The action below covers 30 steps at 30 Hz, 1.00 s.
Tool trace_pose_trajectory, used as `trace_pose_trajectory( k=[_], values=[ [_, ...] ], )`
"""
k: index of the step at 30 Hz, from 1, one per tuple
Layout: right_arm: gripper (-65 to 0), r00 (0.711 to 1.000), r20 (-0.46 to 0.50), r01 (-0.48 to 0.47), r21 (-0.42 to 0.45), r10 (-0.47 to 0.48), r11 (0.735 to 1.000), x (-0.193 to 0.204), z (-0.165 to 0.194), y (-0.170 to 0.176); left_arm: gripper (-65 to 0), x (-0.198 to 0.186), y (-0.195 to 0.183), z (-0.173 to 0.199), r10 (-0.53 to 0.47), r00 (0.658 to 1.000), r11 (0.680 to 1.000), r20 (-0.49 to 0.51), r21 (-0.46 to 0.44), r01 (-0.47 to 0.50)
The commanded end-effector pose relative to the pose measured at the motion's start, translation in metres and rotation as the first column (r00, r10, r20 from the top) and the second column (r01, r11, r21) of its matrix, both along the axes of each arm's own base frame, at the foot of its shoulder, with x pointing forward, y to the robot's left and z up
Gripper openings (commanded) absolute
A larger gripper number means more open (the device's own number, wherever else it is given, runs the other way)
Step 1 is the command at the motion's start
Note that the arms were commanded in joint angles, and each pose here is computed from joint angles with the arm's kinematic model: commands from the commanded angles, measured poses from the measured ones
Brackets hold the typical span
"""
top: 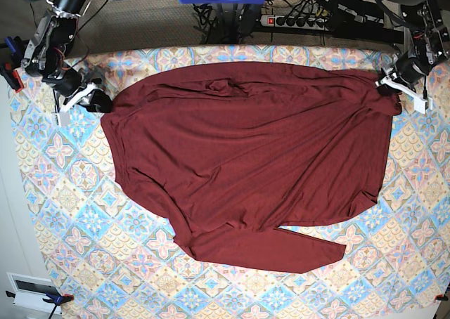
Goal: Layout the t-shirt on the table in an organized manner, then fold the t-shirt properly
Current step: 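Pull the shirt taut between both grippers, stretching it lengthwise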
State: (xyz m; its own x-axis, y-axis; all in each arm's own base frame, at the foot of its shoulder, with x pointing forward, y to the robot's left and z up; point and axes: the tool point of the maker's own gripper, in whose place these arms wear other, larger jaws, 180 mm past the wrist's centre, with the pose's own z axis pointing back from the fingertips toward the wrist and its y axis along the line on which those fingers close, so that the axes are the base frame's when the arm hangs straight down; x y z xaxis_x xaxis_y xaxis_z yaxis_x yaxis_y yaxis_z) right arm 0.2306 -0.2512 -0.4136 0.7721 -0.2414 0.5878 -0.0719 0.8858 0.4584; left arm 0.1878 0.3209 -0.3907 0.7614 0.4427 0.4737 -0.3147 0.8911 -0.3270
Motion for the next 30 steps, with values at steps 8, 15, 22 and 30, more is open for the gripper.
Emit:
trace_pose_trajectory(
  k=[8,15,22,30],
  values=[
    [-41.7,0.994,0.045,-0.099,0.02,0.098,0.995,0.012,0.004,0.032,-65.0,0.012,0.005,0.012,-0.01,0.999,1.0,0.042,0.018,0.01],
    [-46.5,0.991,0.045,-0.124,0.024,0.123,0.992,0.012,0.003,0.04,-65.0,0.012,0.005,0.012,-0.01,0.999,1.0,0.042,0.018,0.01],
    [-63.9,0.991,0.07,-0.118,0.043,0.114,0.992,0.014,0.011,0.041,-65.0,0.012,0.004,0.012,-0.013,0.999,1.0,0.04,0.018,0.012],
    [-65.0,0.989,0.131,-0.072,0.02,0.069,0.997,-0.006,0.042,0.021,-65.0,0.006,0.01,0.014,-0.031,0.999,0.999,0.016,0.043,0.03]
  ],
)
